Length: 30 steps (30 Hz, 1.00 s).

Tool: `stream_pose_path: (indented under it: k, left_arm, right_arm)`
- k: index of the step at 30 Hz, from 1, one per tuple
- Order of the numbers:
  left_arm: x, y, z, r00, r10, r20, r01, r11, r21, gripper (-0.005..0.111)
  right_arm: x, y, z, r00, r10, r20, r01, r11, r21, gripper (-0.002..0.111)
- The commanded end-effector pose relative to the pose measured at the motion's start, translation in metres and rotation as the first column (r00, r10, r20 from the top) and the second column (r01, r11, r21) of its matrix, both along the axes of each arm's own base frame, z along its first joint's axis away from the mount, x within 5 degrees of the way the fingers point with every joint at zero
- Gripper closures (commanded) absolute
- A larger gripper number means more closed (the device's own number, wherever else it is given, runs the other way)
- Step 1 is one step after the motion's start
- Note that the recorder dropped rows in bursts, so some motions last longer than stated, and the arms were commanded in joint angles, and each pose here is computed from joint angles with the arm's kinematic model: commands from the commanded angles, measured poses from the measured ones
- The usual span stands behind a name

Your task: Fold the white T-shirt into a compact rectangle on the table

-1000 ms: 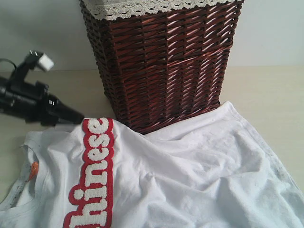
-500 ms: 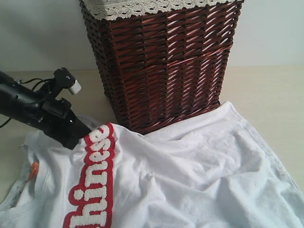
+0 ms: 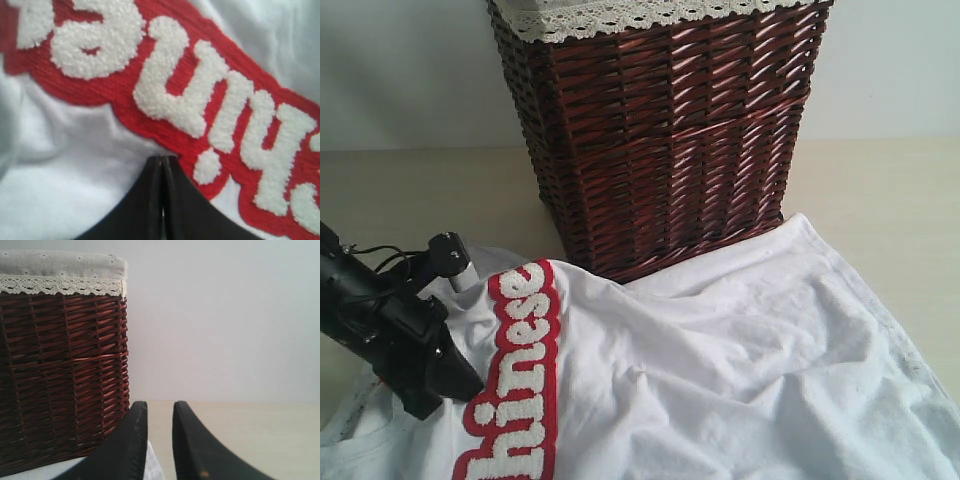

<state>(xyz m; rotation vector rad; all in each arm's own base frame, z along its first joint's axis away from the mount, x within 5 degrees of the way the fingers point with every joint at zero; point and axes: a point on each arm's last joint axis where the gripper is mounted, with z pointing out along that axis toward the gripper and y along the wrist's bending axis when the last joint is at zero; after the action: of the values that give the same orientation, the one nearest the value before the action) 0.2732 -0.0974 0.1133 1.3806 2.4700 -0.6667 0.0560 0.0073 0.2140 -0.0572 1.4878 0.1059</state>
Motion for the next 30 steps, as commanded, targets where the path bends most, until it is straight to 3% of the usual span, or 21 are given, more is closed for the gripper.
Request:
stream_pose_path:
  k: [1, 5, 9, 11, 14, 16, 21, 30]
  left_arm:
    - [0.008, 0.002, 0.02, 0.996, 0.075, 0.049, -0.073, 0.996, -0.048, 0.107]
    - [0.027, 0.015, 0.07, 0.964, 0.184, 0.189, -0.156, 0.976, -0.153, 0.107]
    - [0.057, 0.03, 0.105, 0.862, 0.232, 0.452, -0.157, 0.968, -0.197, 0.107]
    - [0.068, 0.031, 0.102, 0.837, 0.145, 0.528, -0.075, 0.986, -0.151, 0.107]
    - [0.077, 0.027, 0.083, 0.848, 0.04, 0.529, 0.034, 0.991, -0.129, 0.105]
    - [0.078, 0.023, 0.069, 0.836, -0.088, 0.542, 0.173, 0.979, -0.107, 0.097]
    - [0.089, 0.018, 0.042, 0.871, -0.117, 0.477, 0.204, 0.97, -0.134, 0.07]
    - [0.119, 0.009, 0.023, 0.861, -0.13, 0.491, 0.208, 0.972, -0.106, 0.069]
  right_arm:
    - [0.0, 0.0, -0.001, 1.0, 0.001, 0.001, -0.001, 1.0, 0.002, 0.088]
    - [0.0, 0.0, -0.001, 1.0, 0.001, 0.001, -0.001, 1.0, 0.002, 0.088]
    - [0.0, 0.0, -0.001, 1.0, 0.001, 0.001, -0.001, 1.0, 0.002, 0.088]
    - [0.0, 0.0, -0.001, 1.0, 0.001, 0.001, -0.001, 1.0, 0.002, 0.088]
    - [0.0, 0.0, -0.001, 1.0, 0.001, 0.001, -0.001, 1.0, 0.002, 0.088]
    - [0.0, 0.0, -0.001, 1.0, 0.001, 0.001, -0.001, 1.0, 0.002, 0.088]
    - [0.0, 0.0, -0.001, 1.0, -0.002, 0.001, 0.002, 1.0, 0.002, 0.088]
    - [0.0, 0.0, -0.001, 1.0, -0.002, 0.001, 0.002, 1.0, 0.002, 0.088]
